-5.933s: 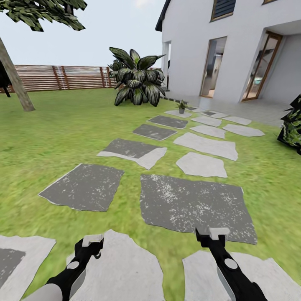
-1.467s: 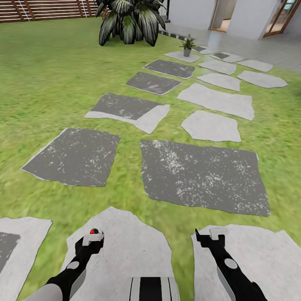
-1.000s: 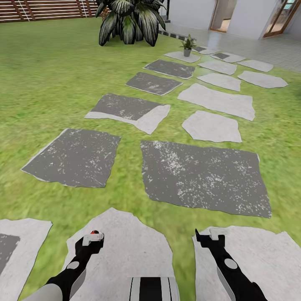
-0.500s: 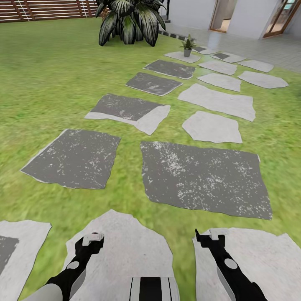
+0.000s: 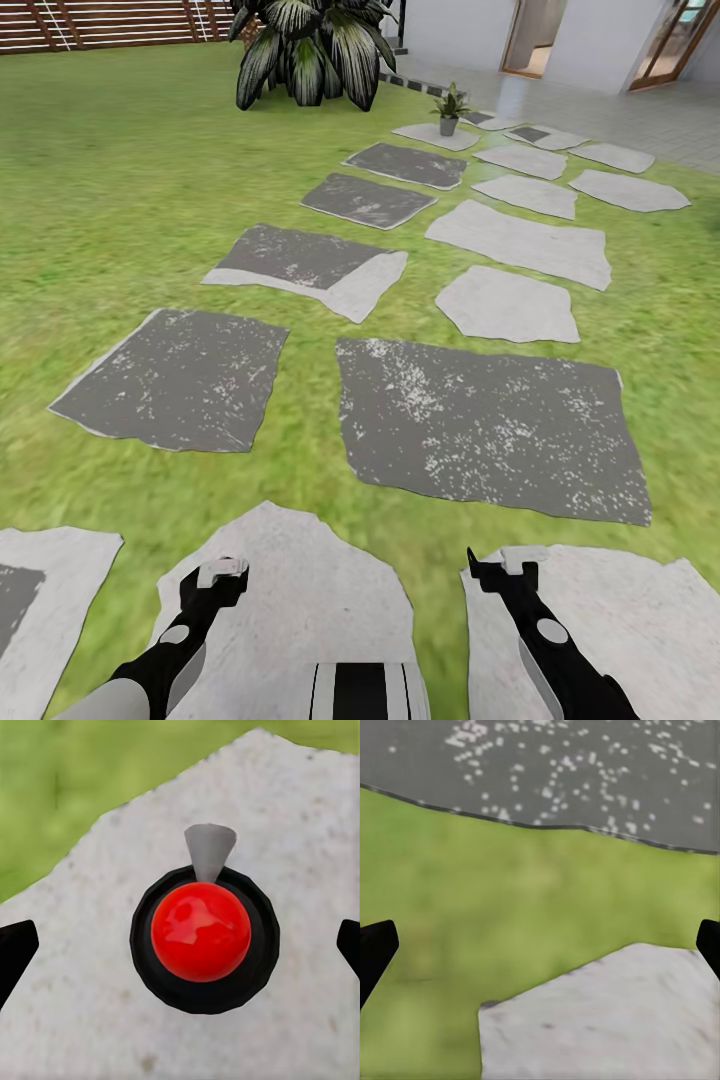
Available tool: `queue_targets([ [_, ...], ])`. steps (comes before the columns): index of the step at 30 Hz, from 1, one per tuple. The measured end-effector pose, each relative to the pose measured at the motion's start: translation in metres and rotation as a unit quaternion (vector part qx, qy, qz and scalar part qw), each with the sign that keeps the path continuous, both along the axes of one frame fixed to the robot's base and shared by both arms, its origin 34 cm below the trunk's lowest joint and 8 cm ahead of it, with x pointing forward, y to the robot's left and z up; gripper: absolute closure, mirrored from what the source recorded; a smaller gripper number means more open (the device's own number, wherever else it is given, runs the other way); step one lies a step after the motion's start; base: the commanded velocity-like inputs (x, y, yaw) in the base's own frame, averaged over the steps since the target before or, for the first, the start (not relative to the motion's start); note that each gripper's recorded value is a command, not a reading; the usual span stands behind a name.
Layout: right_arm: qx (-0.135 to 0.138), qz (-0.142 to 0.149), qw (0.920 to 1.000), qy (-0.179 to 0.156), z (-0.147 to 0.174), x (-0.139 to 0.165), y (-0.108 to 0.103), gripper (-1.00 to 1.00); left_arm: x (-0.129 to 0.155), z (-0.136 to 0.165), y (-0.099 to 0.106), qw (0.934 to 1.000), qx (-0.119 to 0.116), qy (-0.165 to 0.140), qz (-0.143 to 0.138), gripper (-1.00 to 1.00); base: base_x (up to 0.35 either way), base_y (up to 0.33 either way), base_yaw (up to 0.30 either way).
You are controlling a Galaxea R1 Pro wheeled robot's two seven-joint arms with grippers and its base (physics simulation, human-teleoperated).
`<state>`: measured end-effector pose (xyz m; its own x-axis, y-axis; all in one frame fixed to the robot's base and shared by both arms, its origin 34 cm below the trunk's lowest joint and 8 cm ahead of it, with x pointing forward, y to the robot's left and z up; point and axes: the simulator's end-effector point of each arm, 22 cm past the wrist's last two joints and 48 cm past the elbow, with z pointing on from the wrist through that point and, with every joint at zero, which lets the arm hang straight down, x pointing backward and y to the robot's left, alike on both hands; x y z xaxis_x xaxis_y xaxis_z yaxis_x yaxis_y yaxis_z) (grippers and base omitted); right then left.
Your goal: Pick up the pesticide atomizer in the garden and spray insectifuge to fully cover both potted plants in the garden.
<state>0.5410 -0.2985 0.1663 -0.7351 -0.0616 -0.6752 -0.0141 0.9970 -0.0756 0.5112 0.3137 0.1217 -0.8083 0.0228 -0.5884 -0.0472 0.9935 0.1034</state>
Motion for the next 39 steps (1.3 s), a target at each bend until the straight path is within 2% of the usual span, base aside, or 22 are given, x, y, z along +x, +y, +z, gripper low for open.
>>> queue_targets([
  [4,0.000,0.000,1.0000,0.000,0.000,0.000,0.000,-1.00,0.000,0.000,0.000,1.0000,0.000,0.000,0.000,-1.00,0.000,0.000,0.000],
  [5,0.000,0.000,1.0000,0.000,0.000,0.000,0.000,-1.00,0.000,0.000,0.000,1.0000,0.000,0.000,0.000,1.00,0.000,0.000,0.000],
  [29,0.000,0.000,1.0000,0.000,0.000,0.000,0.000,-1.00,0.001,0.001,0.000,1.0000,0.000,-0.002,0.001,1.00,0.000,0.000,0.000],
  [39,-0.001,0.001,0.9999,-0.014,0.015,0.009,0.000,-1.00,0.016,0.018,0.000,0.9996,0.000,-0.028,-0.001,1.00,0.000,0.000,0.000],
])
